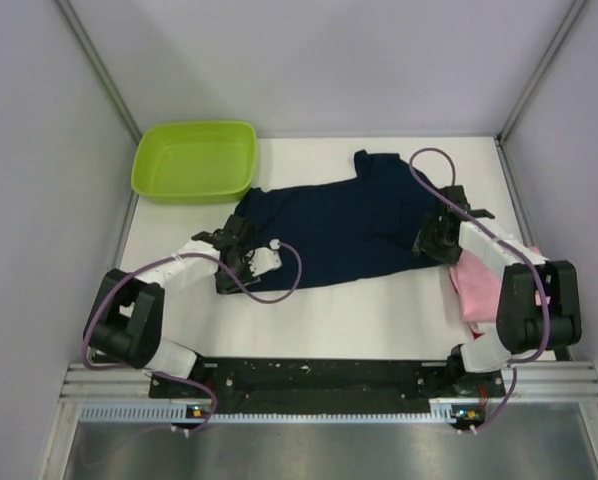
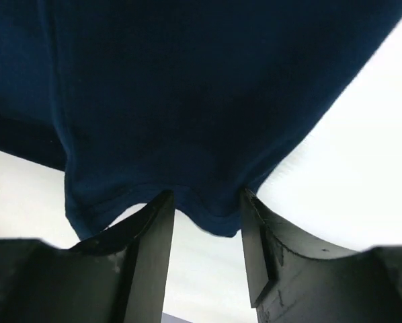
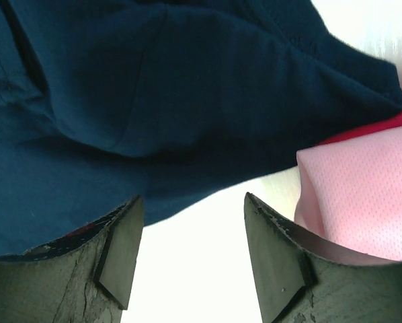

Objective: Fold and stack the t-shirts
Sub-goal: Fold the flattened tshirt in 1/3 of the way

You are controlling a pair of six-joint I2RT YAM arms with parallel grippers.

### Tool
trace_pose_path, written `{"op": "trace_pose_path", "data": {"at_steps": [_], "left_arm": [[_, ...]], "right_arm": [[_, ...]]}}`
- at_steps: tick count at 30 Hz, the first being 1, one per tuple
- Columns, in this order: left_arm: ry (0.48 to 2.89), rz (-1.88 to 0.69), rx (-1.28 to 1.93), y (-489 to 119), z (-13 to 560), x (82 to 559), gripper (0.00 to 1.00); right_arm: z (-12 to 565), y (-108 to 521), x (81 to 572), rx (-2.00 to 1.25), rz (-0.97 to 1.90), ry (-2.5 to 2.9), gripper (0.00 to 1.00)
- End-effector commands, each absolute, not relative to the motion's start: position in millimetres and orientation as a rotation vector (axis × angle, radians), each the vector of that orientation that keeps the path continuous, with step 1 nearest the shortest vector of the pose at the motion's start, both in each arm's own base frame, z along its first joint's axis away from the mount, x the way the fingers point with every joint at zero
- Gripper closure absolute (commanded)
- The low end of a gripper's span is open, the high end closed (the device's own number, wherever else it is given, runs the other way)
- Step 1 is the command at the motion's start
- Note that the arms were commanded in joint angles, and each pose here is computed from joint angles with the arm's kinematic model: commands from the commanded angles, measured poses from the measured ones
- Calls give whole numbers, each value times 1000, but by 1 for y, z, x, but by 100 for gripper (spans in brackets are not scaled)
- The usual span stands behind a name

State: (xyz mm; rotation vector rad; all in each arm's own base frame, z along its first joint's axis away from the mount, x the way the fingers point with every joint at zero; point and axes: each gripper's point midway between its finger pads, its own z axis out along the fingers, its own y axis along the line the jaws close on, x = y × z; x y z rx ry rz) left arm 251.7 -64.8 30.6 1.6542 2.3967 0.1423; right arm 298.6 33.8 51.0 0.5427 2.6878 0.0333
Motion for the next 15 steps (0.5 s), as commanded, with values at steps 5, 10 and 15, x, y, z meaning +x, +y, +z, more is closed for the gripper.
{"op": "trace_pose_path", "data": {"at_steps": [5,10,15], "left_arm": [[2392,192,1556,-63,22,256,100],[2512,128,1705,-40,24,196,100],[2569,41,1864,-13,45,123,100]], "right_arm": [[49,33,339,624,44,2559,39],[46,39,337,582,87,2584,43],[59,39,330,514,102,2574,43]]}}
